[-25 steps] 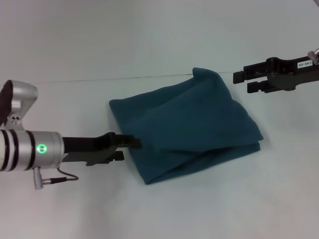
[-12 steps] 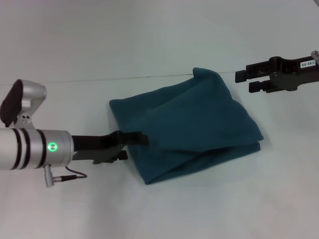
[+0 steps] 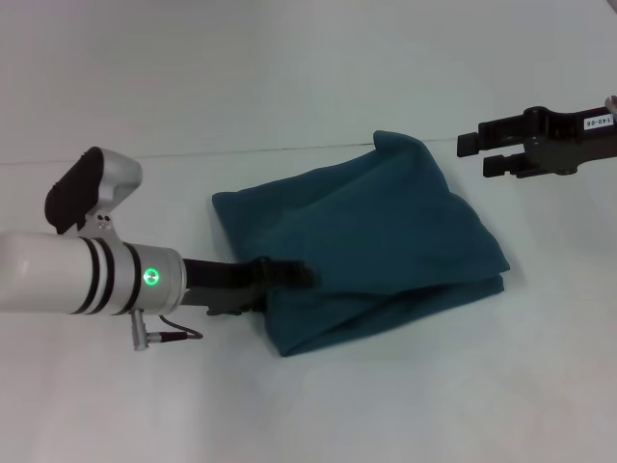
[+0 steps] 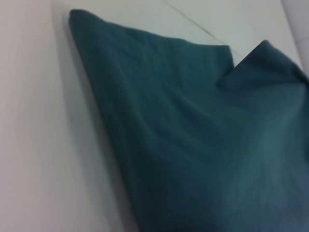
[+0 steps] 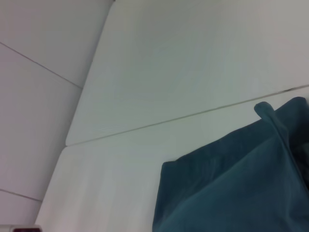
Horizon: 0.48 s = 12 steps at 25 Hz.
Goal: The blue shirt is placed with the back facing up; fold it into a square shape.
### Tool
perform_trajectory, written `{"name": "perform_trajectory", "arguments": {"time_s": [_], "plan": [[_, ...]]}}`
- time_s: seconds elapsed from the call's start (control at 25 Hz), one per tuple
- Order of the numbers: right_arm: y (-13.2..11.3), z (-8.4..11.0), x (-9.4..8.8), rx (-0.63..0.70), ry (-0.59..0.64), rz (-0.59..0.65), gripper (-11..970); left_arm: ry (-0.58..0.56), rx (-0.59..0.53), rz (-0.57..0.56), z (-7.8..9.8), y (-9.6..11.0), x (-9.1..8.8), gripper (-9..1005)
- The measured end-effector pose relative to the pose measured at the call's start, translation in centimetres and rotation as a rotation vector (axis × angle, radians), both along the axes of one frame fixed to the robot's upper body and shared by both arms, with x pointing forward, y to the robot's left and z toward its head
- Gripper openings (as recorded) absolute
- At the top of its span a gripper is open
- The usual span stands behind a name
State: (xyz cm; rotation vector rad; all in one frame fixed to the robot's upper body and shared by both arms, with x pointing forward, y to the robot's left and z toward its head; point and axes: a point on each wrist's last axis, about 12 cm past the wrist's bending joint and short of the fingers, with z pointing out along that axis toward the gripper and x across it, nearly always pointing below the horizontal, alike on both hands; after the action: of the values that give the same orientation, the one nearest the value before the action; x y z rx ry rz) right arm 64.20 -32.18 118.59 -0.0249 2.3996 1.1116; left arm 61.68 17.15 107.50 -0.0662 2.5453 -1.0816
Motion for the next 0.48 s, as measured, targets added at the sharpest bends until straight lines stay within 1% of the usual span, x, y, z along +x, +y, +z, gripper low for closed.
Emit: {"name": "perform_trajectory", "arguments": {"time_s": [0.16, 0.44, 0.48], "plan": [[-0.11, 0.07, 0.02, 0.007, -0.004, -0.007, 698, 0.000, 0.032, -0.003, 0.08, -0.54, 0.30, 841], [-0.20, 0.14, 0.02, 0.015, -0.006, -0.012, 698, -0.014, 0.033, -0.006, 0.37, -0.68, 0.44, 816], [-0.19, 0.13, 0.02, 0.015, -0.006, -0.012, 698, -0.013, 0.032, -0.006, 0.38, -0.69, 0.44, 780]]}}
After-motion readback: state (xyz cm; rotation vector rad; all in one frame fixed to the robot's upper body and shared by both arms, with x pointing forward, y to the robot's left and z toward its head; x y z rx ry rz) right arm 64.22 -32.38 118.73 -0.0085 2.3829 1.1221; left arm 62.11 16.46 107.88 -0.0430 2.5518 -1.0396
